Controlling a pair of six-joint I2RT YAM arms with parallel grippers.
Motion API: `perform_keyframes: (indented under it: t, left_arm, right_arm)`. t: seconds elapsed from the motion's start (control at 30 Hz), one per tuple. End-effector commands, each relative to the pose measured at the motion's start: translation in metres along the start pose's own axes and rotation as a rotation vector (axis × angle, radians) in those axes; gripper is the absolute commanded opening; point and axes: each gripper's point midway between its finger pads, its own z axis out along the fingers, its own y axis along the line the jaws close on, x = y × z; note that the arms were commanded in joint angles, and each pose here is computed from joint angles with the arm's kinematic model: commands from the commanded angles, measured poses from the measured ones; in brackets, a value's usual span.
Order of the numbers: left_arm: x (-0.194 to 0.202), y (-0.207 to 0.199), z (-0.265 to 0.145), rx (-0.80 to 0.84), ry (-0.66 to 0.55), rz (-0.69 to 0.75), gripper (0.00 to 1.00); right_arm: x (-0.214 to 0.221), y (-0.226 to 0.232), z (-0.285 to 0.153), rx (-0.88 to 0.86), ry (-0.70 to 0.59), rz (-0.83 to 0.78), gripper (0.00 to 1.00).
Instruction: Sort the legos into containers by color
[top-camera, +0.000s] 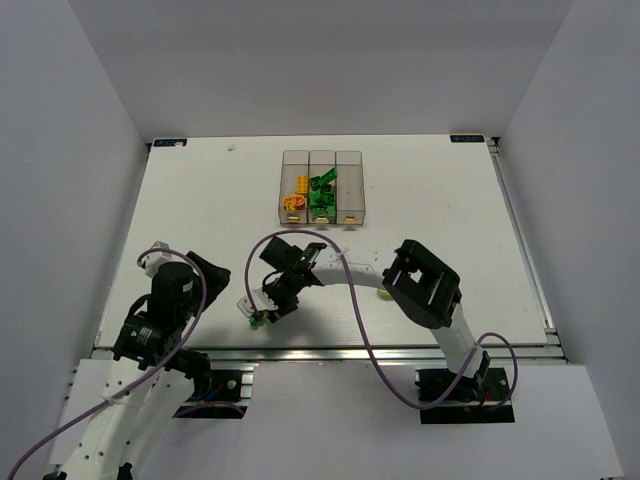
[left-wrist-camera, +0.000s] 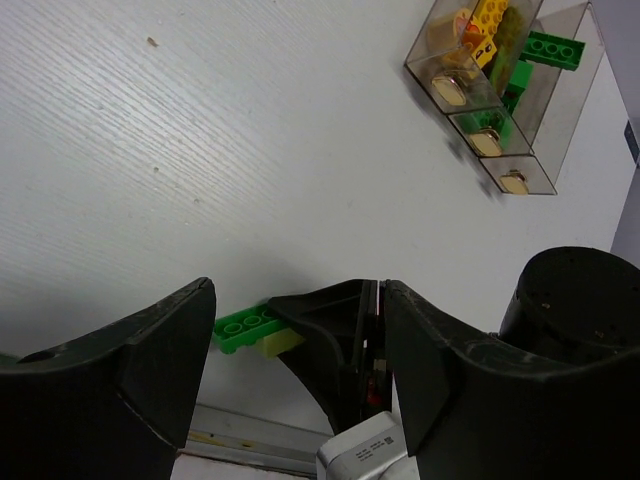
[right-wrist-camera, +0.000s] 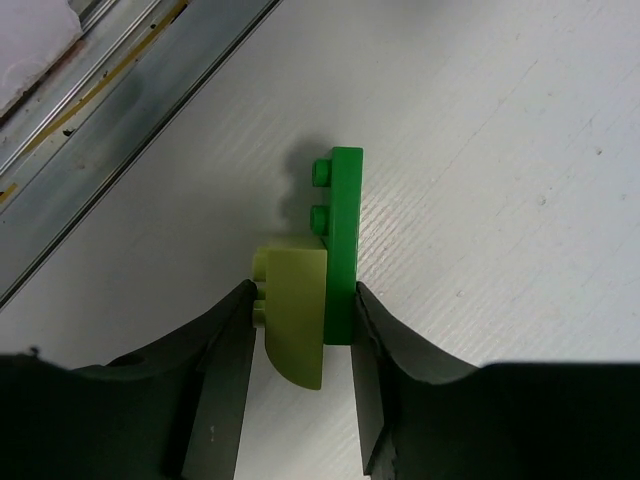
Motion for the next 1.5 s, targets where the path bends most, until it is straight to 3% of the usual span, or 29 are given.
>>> perform_keyframes:
  t: [0.0,0.13,0.3,0.5,0.53,0.63,0.93,1.1,1.47]
  left_arm:
    - [0.006,-0.009,0.004,0.064,0.014,-0.018,0.78]
    - [0.010,-0.013,0.010,0.100,0.019,-0.026,0.78]
    - [0.021,-0.040,0.014,0.266,0.060,-0.010,0.78]
    - [0.040,-0.084,0.014,0.567,0.123,0.028,0.78]
    - [0.042,-0.105,0.002,0.702,0.139,0.046,0.78]
    - [0.054,-0.127,-0.009,0.881,0.200,0.086,0.78]
    - [0.083,-0.150,-0.029,1.157,0.398,0.115,0.81]
    - [0.096,-0.148,-0.033,1.195,0.502,0.115,0.82]
    - [0.110,-0.136,-0.020,1.144,0.567,0.131,0.81]
  right_arm:
    - [-0.008,0.000,-0.011,0.004,-0.025,-0.007,0.30]
    - [-0.012,0.002,-0.033,0.042,-0.041,0.023,0.24]
    - [-0.013,0.010,-0.077,0.101,-0.083,0.071,0.19]
    - [-0.020,0.033,-0.138,0.160,-0.142,0.069,0.16]
    - [-0.017,0.035,-0.145,0.170,-0.143,0.071,0.16]
    - [-0.023,0.042,-0.160,0.185,-0.164,0.061,0.16]
    - [-0.019,0.042,-0.174,0.220,-0.146,0.054,0.15]
    - [-0.016,0.036,-0.182,0.247,-0.136,0.041,0.15]
    - [-0.016,0.013,-0.198,0.318,-0.118,0.012,0.15]
